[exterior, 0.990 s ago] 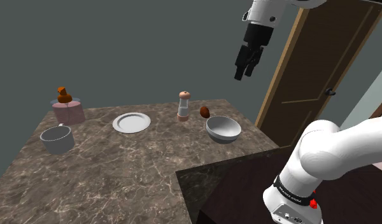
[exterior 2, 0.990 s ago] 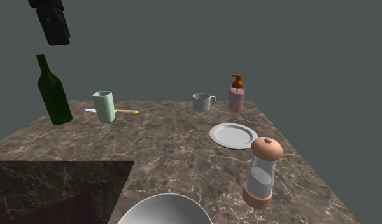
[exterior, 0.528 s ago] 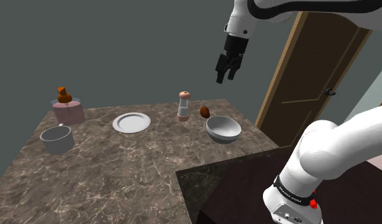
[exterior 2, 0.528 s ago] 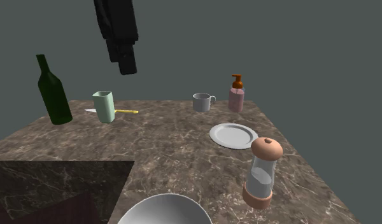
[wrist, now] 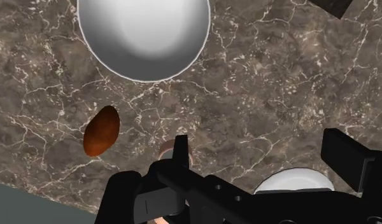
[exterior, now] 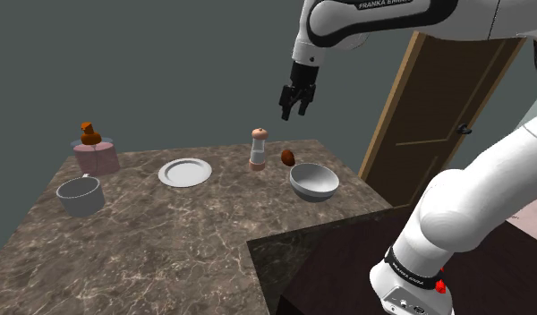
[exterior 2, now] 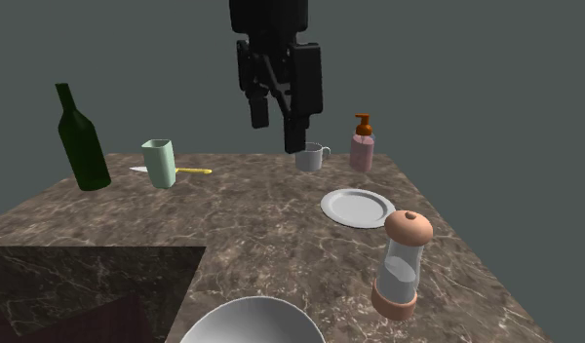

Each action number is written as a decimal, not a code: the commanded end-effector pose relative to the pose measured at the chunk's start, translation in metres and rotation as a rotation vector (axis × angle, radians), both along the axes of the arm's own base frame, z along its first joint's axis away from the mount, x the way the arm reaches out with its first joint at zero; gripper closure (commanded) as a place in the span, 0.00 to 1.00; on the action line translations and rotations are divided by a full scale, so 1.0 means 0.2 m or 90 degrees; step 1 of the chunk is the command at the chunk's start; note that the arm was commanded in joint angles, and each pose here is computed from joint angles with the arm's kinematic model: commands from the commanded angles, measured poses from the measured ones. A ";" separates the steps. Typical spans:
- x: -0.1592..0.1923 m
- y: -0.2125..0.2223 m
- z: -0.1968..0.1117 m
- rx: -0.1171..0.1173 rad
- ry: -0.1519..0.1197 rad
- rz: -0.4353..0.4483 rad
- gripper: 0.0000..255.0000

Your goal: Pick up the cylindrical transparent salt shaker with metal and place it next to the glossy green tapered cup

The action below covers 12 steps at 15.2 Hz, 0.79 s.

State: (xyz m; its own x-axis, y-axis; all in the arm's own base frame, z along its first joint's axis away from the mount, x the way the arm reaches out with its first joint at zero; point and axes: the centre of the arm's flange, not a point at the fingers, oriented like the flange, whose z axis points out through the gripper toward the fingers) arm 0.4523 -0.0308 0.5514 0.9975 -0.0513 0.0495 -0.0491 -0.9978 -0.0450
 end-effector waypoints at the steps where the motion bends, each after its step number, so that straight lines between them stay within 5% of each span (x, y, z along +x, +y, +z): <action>1: 0.11 -0.04 -0.08 -0.001 -0.001 -0.003 0.00; 12: 0.71 -0.26 -0.41 -0.008 -0.001 -0.018 0.00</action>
